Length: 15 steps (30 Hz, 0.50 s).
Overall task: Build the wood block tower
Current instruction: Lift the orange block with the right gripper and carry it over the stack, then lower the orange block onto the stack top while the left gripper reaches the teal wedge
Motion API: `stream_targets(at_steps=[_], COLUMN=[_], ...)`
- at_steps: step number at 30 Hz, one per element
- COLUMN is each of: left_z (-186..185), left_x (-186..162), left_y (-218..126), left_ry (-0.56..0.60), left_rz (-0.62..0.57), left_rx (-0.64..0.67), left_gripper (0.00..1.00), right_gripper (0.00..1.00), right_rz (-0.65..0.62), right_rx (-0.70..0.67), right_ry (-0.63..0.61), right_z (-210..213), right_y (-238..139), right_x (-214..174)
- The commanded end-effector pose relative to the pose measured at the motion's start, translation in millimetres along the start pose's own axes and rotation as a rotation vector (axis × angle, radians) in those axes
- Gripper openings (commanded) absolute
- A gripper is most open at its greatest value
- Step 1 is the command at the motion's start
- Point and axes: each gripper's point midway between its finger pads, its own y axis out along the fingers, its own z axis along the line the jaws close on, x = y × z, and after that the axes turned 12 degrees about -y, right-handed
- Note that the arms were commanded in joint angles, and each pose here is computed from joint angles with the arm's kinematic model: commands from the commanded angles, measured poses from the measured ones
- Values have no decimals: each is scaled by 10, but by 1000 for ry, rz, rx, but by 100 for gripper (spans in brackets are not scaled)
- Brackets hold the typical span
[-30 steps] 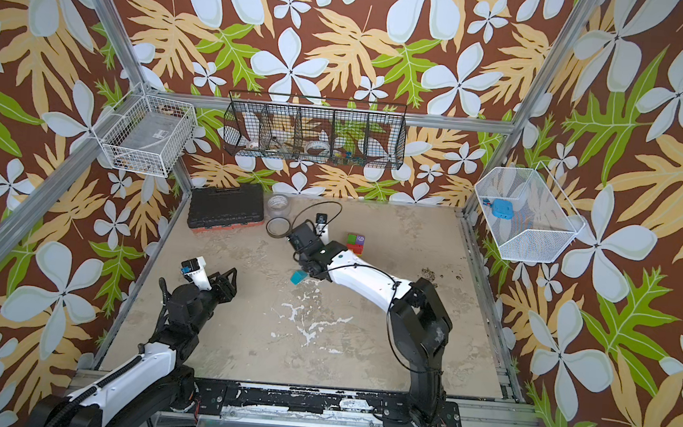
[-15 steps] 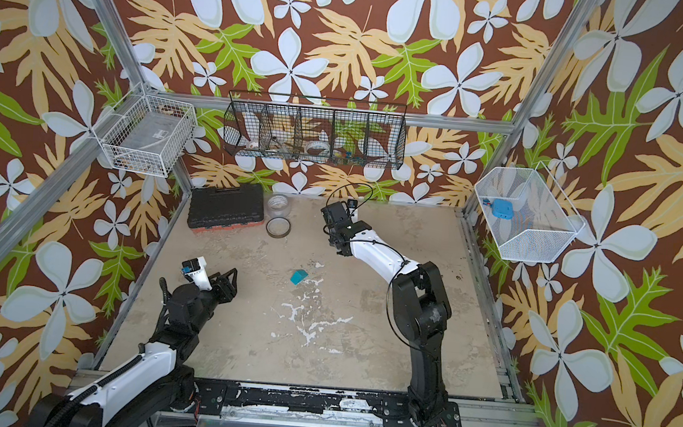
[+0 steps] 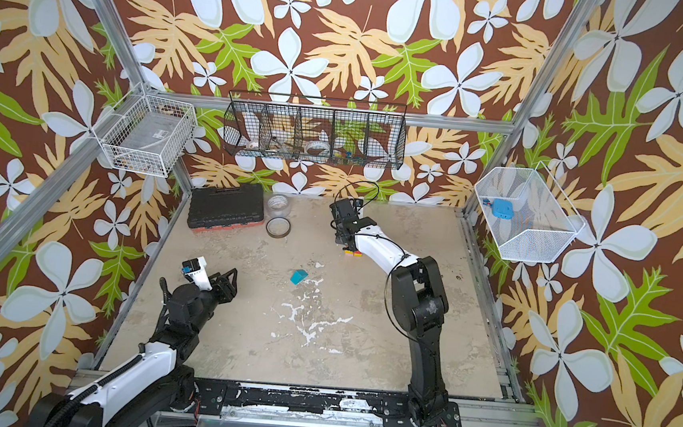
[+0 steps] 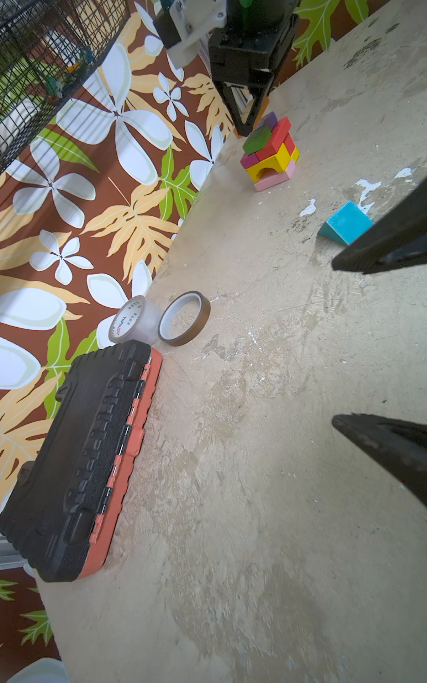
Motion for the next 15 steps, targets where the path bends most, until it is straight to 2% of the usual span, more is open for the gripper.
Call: stream_targets(at_steps=[1,11,15], left_z=[-53,-59,-58], left_x=[66,67,68], left_y=[0,0,1], left_ry=[8,9,8], left_rz=[-26,-25,-25], left_rx=[-22,-24,-24], left_gripper=[62,62,62], right_gripper=[47,51,56], right_rz=[1,18,20], right_rx=[0,-9,-4], right_ry=[5,20,19], right_z=[-2,-47,-32], right_y=[10,84,94], right_x=[6,-30,-33])
